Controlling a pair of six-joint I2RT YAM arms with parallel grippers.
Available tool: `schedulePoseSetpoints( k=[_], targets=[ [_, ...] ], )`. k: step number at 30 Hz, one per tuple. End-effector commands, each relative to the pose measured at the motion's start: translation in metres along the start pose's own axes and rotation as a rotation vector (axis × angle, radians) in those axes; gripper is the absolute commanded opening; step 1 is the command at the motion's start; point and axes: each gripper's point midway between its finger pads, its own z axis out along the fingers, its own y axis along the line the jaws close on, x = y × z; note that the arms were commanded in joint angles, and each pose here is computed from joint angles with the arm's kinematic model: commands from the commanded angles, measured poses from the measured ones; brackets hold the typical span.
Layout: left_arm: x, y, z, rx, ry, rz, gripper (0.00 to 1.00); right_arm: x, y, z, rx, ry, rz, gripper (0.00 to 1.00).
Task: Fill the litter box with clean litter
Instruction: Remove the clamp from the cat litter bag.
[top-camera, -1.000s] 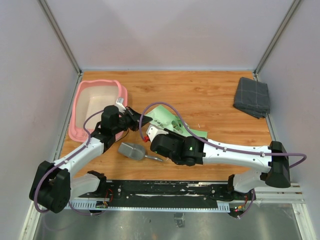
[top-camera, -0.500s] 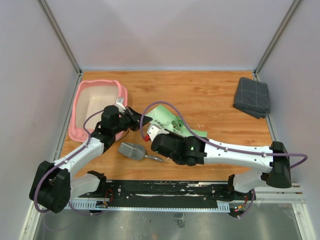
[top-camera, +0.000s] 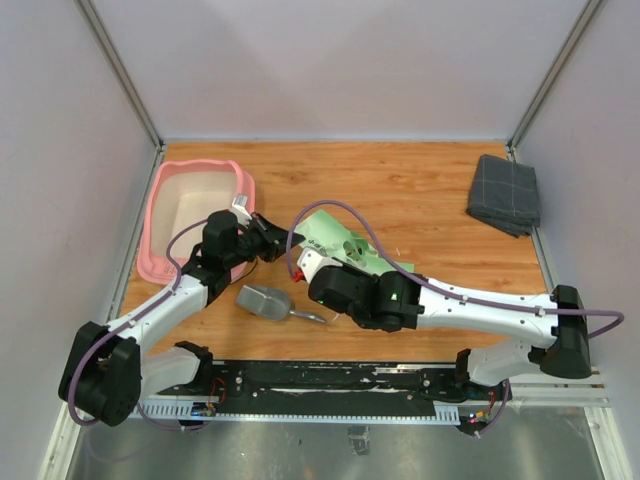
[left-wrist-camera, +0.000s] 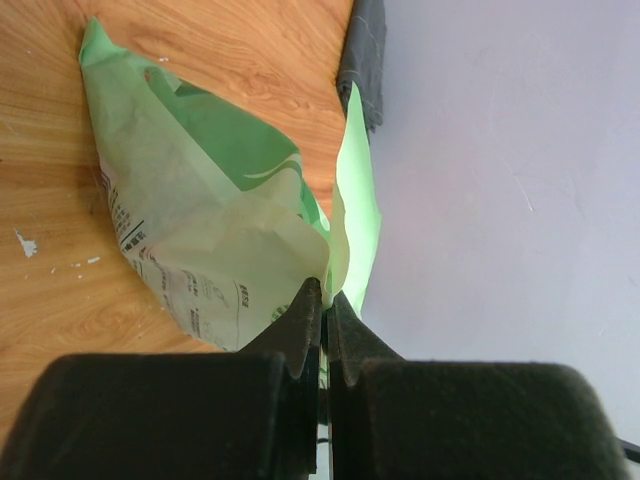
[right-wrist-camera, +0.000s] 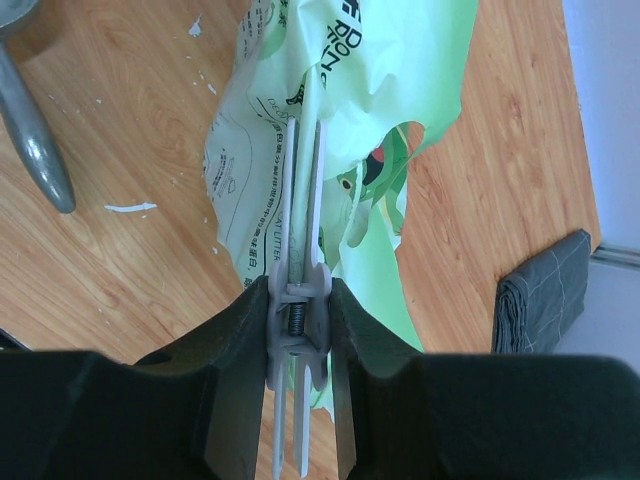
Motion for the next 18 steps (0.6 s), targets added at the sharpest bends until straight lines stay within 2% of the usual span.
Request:
schedulePoseSetpoints(
  k=[1, 18],
  targets=[
    [-0.005, -0.021, 0.0, 0.082, -0.019, 0.04, 0.0, -0.003, -0.008, -0.013, -0.019, -0.042, 0.058, 0.01],
    [-0.004, -0.016, 0.001, 0.072, -0.022, 0.041, 0.0, -0.007, -0.019, -0.036, -0.068, -0.114, 0.132, 0.01]
  ],
)
